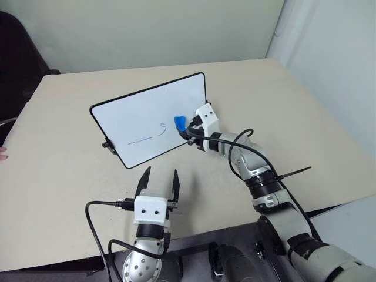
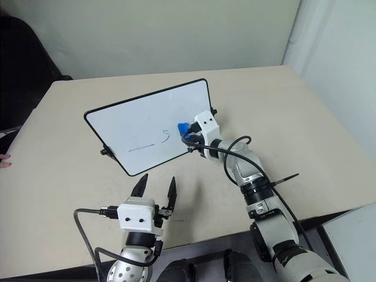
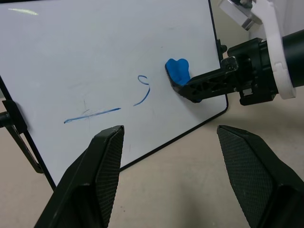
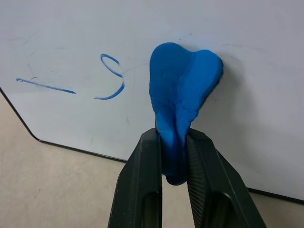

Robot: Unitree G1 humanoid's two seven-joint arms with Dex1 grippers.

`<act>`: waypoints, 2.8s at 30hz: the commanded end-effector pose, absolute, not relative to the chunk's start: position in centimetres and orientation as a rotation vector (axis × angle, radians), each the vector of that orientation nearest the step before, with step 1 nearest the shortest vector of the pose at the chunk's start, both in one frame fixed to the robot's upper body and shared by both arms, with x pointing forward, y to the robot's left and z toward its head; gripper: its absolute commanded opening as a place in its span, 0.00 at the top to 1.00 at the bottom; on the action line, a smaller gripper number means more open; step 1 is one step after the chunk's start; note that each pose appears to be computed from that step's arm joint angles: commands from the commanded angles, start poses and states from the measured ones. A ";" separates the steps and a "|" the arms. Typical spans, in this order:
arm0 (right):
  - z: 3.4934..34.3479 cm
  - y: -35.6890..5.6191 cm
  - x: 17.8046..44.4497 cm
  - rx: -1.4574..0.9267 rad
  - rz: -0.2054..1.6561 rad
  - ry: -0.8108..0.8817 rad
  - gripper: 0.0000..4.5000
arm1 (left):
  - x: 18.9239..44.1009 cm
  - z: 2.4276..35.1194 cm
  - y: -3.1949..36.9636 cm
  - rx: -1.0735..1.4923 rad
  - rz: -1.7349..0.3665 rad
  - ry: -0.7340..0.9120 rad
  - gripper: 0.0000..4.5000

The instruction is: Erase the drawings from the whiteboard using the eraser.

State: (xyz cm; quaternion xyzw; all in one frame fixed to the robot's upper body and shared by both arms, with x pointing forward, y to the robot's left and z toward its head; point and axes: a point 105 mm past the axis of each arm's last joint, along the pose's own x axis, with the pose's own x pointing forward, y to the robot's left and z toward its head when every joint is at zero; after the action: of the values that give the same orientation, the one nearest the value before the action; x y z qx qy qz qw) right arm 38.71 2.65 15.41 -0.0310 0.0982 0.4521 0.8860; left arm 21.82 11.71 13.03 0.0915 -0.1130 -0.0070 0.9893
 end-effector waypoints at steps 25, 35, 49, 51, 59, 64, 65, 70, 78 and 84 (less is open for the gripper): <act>15.8 10.3 32.6 -0.282 1.293 0.128 0.91 | 21.0 14.7 10.9 0.142 -0.024 -0.285 0.24; 16.7 12.4 31.7 -0.326 1.346 0.005 0.91 | 21.3 14.7 10.8 0.142 -0.035 -0.287 0.24; 16.5 14.8 32.7 -0.399 1.264 -0.065 0.91 | 21.6 14.7 10.8 0.145 -0.035 -0.291 0.24; 17.2 14.8 33.0 -0.357 1.240 -0.079 0.91 | 21.6 14.7 10.8 0.145 -0.034 -0.292 0.24; 17.7 13.9 33.7 -0.307 1.209 -0.075 0.91 | 21.6 14.8 10.9 0.145 -0.033 -0.295 0.24; 16.9 12.8 34.7 -0.331 1.165 -0.049 0.91 | 21.6 14.9 10.9 0.145 -0.033 -0.296 0.24; 16.7 12.5 35.0 -0.334 1.150 -0.037 0.91 | 21.6 14.9 10.9 0.144 -0.033 -0.296 0.24; 15.0 10.7 36.8 -0.379 1.048 0.042 0.91 | 21.6 14.9 11.0 0.143 -0.033 -0.297 0.24; 15.9 8.7 38.4 -0.295 0.960 0.052 0.91 | 21.5 15.0 11.0 0.145 -0.034 -0.297 0.24; 16.5 7.9 38.8 -0.259 0.936 0.048 0.91 | 21.4 15.0 11.1 0.148 -0.039 -0.299 0.24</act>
State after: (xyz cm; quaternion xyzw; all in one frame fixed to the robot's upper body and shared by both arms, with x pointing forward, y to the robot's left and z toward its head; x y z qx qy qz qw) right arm 38.12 8.38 14.04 -0.1451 0.0580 0.4719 0.8677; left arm 21.80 11.59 13.85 0.0835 -0.1274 -0.0113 0.9883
